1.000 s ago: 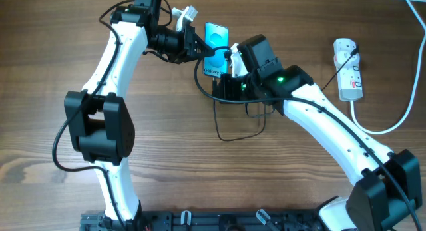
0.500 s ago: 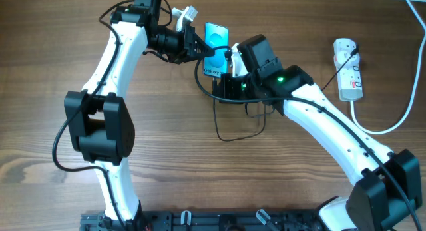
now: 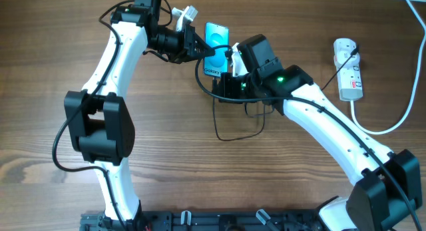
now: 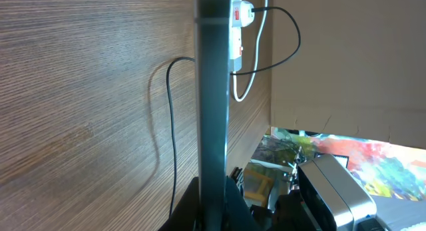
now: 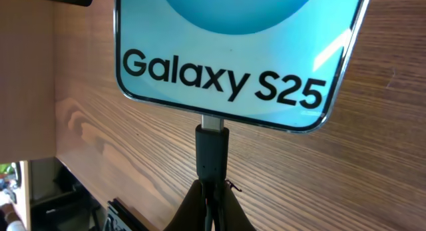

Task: Plug charger to phone and switch on socket
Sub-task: 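Push the USB-C plug up into the phone's bottom port with the right gripper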

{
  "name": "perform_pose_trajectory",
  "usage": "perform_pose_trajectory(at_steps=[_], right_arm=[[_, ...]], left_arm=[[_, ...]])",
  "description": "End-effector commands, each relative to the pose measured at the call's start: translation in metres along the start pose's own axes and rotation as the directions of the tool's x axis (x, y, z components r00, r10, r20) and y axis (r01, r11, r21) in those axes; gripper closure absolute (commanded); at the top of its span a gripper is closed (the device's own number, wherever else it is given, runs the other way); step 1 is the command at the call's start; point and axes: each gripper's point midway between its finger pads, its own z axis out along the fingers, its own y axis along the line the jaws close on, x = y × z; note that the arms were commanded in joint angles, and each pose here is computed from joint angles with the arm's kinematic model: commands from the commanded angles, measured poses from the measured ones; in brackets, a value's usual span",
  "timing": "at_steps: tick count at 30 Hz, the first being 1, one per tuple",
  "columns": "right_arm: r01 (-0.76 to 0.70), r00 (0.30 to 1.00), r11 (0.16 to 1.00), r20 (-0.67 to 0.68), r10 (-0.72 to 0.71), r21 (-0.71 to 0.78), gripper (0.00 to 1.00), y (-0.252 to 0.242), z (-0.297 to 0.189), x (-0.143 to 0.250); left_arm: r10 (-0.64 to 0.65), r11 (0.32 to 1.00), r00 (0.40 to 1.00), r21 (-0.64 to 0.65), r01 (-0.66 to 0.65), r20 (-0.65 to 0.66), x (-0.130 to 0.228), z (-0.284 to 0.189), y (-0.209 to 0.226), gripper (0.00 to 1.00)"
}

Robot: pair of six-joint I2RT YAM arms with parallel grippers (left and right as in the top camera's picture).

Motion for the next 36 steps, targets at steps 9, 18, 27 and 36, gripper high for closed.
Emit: perform_pose_trajectory(at_steps=[9, 18, 27, 36], right_arm=[[0.004, 0.999, 1.000, 0.044, -0.003, -0.023, 0.96, 0.011, -0.013, -0.010], [0.003, 0.999, 1.000, 0.034, -0.002, -0.012, 0.95, 0.007, -0.014, -0.009], [0.007, 1.000, 1.000, 0.027, -0.007, -0.025, 0.96, 0.009, -0.014, -0.008], [0.023, 0.999, 0.997, 0.026, -0.021, -0.077, 0.96, 0.019, -0.014, -0.009]], left_arm=[[0.069, 0.996, 0.998, 0.062, -0.070, 0.014, 0.001, -0.009, -0.025, 0.96], [0.087, 0.996, 0.996, 0.027, -0.087, 0.019, -0.001, -0.008, -0.019, 0.96], [0.086, 0.996, 0.996, 0.029, -0.086, 0.019, -0.001, -0.008, -0.019, 0.96], [0.086, 0.996, 0.996, 0.029, -0.087, 0.019, -0.001, -0.008, -0.019, 0.96]])
